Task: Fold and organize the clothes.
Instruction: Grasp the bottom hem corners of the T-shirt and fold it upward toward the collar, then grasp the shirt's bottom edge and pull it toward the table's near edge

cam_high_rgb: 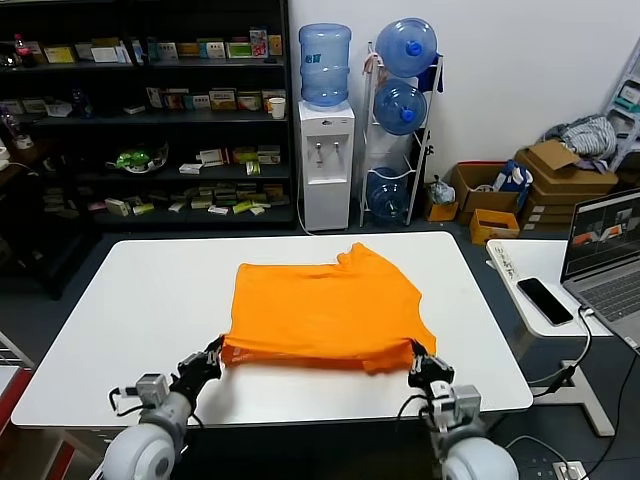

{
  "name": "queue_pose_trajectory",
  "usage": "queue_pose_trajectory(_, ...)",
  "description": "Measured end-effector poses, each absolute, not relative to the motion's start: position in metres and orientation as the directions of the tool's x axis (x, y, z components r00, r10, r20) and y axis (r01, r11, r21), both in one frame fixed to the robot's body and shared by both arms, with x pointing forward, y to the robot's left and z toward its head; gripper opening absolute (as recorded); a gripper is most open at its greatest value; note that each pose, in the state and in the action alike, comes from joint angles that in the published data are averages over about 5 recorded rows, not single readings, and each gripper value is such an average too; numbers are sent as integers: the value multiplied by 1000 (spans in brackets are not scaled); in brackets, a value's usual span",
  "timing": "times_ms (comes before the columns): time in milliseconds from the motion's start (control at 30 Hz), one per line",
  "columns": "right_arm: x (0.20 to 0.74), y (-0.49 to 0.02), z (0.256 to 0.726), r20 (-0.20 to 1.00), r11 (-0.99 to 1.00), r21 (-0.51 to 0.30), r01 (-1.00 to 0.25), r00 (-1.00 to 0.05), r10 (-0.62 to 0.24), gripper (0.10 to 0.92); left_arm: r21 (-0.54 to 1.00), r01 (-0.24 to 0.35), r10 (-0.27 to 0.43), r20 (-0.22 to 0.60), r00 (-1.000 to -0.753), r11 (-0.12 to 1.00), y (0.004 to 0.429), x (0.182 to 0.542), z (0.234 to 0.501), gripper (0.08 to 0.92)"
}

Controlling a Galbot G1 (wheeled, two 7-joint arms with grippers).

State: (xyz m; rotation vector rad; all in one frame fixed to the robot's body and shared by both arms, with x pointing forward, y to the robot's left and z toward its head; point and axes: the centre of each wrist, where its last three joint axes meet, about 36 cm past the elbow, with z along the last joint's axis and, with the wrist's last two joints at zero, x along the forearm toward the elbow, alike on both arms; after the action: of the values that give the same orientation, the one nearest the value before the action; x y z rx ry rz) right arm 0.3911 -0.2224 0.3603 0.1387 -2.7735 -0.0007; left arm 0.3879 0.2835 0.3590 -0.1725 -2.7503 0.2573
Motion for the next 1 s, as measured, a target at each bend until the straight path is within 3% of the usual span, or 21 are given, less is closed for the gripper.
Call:
queue_pose_trajectory(267, 443, -212, 356, 371, 993, 7, -117, -922, -111, 133, -195, 93, 154, 328, -932, 976, 283, 442, 349, 92)
queue_pose_trajectory(400, 460, -207, 355, 377, 992, 3, -130, -918, -121, 215, -186, 95, 154, 329, -932, 978, 286, 461, 347, 123)
queue_pose_trajectory(667, 467, -215, 359, 359, 989, -17, -150, -924, -134, 449, -150, 87, 135, 343, -930, 985, 296, 469, 349, 348)
queue_pose_trajectory(1000, 425, -253, 342, 366, 986, -53, -155, -922, -126, 734, -107, 115, 148, 384, -911, 988, 297, 417, 341, 634)
